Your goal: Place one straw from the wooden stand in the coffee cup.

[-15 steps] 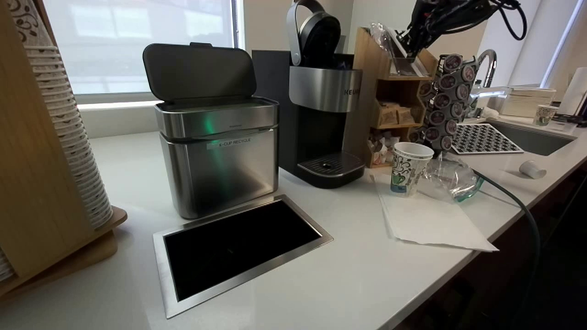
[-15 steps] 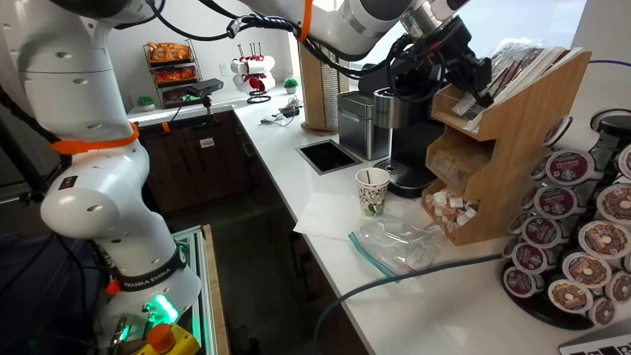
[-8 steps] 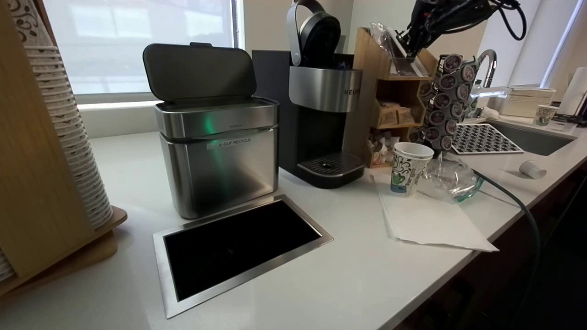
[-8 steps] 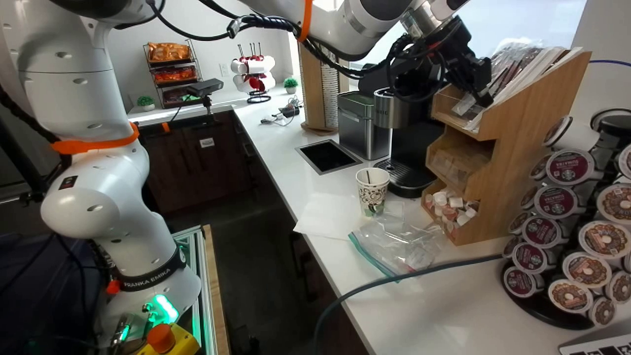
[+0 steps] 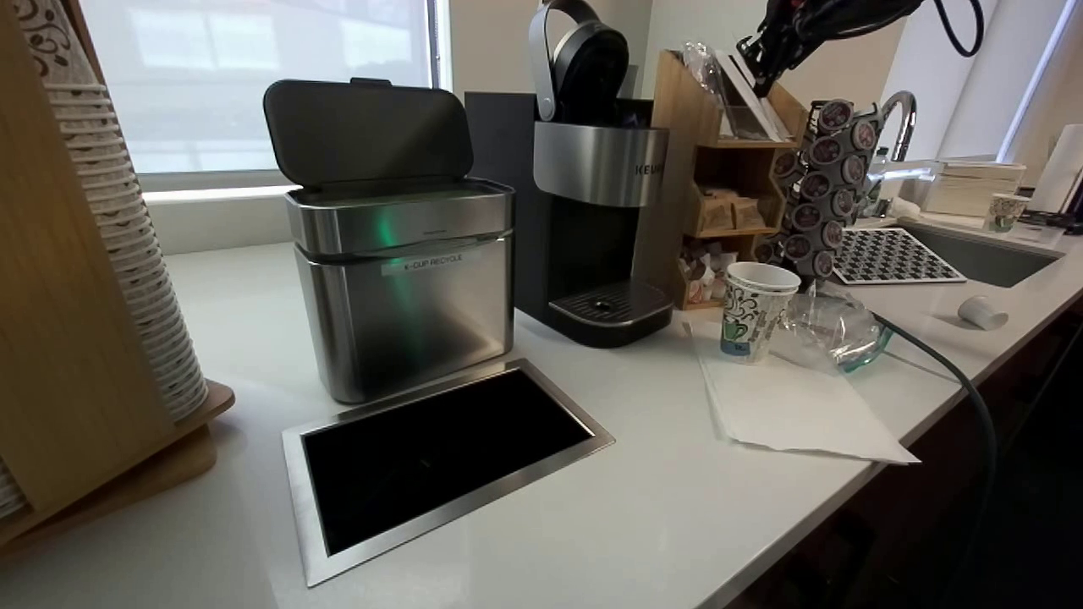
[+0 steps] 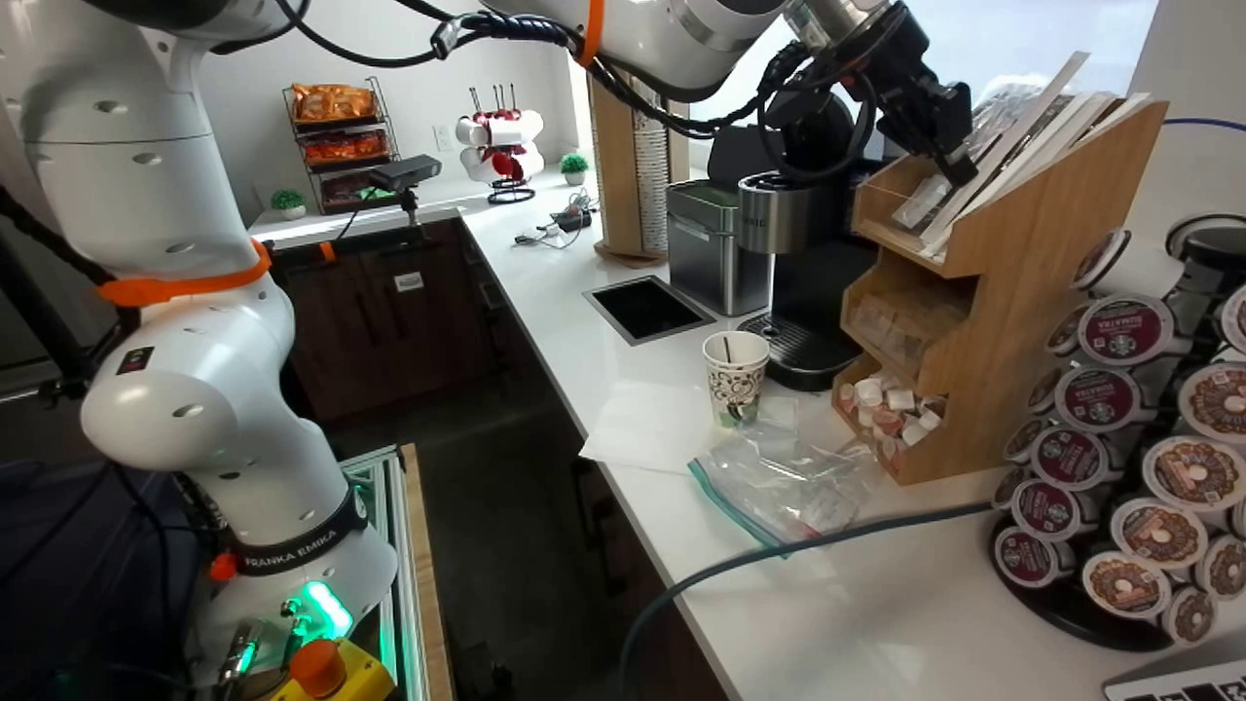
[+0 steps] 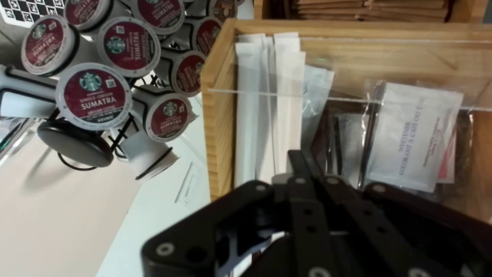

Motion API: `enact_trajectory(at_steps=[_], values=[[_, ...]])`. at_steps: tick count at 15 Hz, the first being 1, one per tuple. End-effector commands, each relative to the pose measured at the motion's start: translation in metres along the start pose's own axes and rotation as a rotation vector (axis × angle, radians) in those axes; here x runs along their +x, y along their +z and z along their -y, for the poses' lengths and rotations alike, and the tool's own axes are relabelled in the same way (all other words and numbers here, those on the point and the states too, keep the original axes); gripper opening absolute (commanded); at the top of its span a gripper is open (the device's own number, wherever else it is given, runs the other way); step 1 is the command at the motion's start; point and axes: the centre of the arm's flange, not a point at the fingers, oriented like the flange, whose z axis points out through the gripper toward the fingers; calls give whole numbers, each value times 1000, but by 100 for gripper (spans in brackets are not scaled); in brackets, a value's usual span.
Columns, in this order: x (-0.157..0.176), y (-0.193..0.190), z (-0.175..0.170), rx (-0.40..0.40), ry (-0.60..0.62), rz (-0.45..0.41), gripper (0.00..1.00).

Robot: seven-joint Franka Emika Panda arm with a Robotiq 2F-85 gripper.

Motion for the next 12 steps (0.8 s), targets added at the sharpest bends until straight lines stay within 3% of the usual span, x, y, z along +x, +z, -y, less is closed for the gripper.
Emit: enact_trajectory(at_steps=[1,12], values=[[-2,-13,-4,10,25,-36,0],[-9,-74,-18,6,89,-113,0]])
